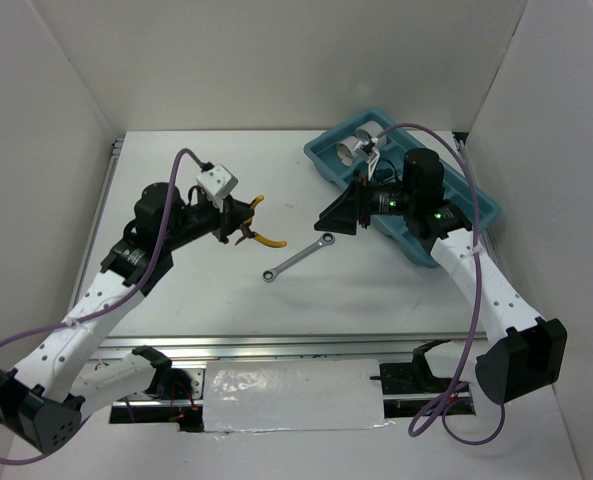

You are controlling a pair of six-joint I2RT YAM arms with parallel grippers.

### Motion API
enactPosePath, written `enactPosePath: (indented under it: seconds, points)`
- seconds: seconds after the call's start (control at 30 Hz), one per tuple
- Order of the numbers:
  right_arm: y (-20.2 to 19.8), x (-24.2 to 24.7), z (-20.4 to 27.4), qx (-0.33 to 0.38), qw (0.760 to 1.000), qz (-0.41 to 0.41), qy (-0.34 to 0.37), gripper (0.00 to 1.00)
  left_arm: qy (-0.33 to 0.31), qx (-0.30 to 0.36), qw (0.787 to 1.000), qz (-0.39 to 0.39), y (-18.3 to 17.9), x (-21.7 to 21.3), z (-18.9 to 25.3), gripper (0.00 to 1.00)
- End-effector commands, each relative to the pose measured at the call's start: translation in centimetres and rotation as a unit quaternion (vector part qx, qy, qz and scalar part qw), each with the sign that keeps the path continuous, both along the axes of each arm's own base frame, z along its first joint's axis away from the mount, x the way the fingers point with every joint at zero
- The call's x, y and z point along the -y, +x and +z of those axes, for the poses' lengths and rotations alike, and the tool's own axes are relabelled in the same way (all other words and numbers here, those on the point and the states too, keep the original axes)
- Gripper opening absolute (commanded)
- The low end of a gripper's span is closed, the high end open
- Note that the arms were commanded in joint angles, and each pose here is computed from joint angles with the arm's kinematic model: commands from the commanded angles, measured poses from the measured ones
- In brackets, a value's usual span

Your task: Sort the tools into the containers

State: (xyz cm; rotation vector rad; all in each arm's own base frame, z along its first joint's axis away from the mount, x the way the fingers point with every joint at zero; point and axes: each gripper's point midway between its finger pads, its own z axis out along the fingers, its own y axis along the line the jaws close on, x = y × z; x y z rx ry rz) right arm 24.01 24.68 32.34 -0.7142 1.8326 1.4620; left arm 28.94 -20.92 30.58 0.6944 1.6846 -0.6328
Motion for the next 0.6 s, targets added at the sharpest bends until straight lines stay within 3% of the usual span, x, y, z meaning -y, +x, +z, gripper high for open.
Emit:
enactPosePath:
  seconds: [0.0,0.07,0.27,0.37,0.57]
  points:
    - [-3.8,-0.1,4.0,-0.079,0.985,0.123,0.089,0.84,-0.009,0.187,0.982,0.014,0.0,-0.8,6.9,0.00]
    - [-4.8,-0.1,3.6,-0.101,0.979,0.151,0.090,0.89,-0.013,0.233,0.972,0.000,-1.4,-0.9,8.9,0.00]
    - [-7.7,-2.0,2.4,-0.085,0.972,0.208,0.068,0.92,-0.023,0.291,0.954,-0.061,-5.5,0.9,10.7,0.00]
    - [-7.0,-2.6,1.3,-0.129,0.971,0.192,0.067,0.89,-0.011,0.305,0.948,-0.097,-7.2,2.3,10.3,0.00]
    - [-6.0,-4.5,0.8,-0.180,0.963,0.191,0.067,0.74,-0.003,0.323,0.938,-0.122,-8.9,4.0,10.3,0.00]
